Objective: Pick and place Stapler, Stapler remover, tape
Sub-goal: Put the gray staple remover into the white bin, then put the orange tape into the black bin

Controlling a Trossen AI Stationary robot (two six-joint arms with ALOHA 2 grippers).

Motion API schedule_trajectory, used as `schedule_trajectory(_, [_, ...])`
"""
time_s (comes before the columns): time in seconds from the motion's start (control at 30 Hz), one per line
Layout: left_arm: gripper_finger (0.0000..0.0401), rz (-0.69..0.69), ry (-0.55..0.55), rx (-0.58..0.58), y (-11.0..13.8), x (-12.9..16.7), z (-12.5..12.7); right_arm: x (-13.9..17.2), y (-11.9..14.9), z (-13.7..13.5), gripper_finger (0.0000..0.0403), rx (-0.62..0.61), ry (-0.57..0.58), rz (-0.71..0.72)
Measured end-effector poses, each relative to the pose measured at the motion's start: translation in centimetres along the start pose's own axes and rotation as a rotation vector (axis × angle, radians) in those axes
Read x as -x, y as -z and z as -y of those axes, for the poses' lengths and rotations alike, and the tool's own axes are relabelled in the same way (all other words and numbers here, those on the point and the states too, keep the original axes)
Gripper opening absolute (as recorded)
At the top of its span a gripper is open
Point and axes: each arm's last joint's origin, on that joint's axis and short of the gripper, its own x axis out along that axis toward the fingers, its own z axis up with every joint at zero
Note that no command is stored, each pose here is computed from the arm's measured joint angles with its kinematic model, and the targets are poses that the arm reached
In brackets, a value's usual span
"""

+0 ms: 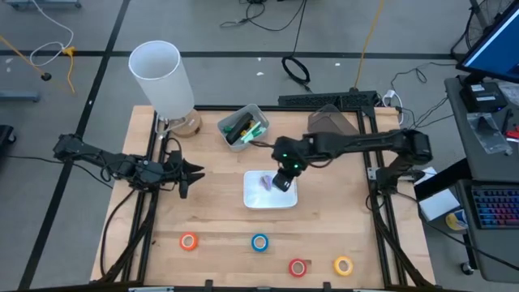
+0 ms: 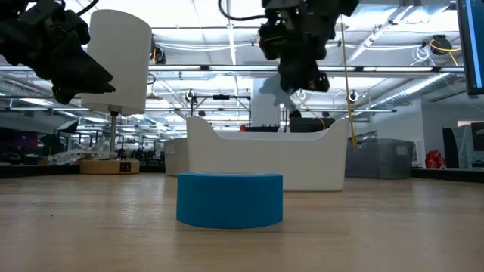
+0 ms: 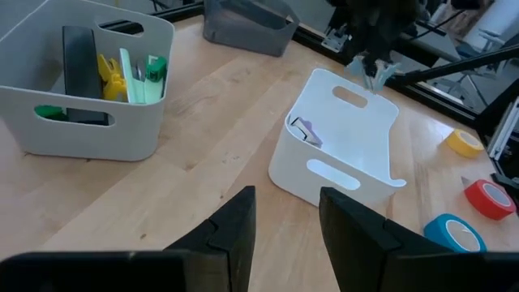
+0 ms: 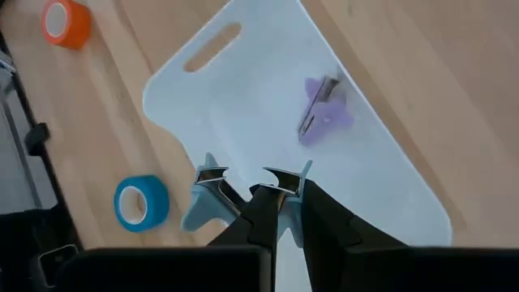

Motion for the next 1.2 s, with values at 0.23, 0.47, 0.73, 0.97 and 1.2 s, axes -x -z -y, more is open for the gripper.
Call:
schedule_trajectory(0.23, [0.0136, 0.0, 0.0, 0.014, 0.0, 0.0, 0.0, -2.6, -0.3, 0.6, 0.0025, 0.029, 0.049, -0.078])
schedule_trajectory(0.47, [0.0136, -0.003, -0.001, 0.01, 0.0, 0.0, 0.0, -4.5, 0.0, 1.3, 0.0033, 0.053, 0.098, -0.151])
schedule_trajectory(0.73, [0.0136, -0.004, -0.002, 0.009, 0.0, 0.0, 0.0, -4.8, 0.0, 1.4, 0.0036, 0.102, 0.094, -0.159])
schedule_trajectory(0.97, [0.0136, -0.004, -0.002, 0.008, 0.0, 0.0, 0.0, -4.7, -0.1, 1.5, 0.0048, 0.107, 0.091, -0.151])
schedule_trajectory(1.2, [0.0136, -0.005, -0.002, 0.007, 0.0, 0.0, 0.0, -4.7, -0.2, 1.5, 0.0082, 0.108, 0.089, -0.148])
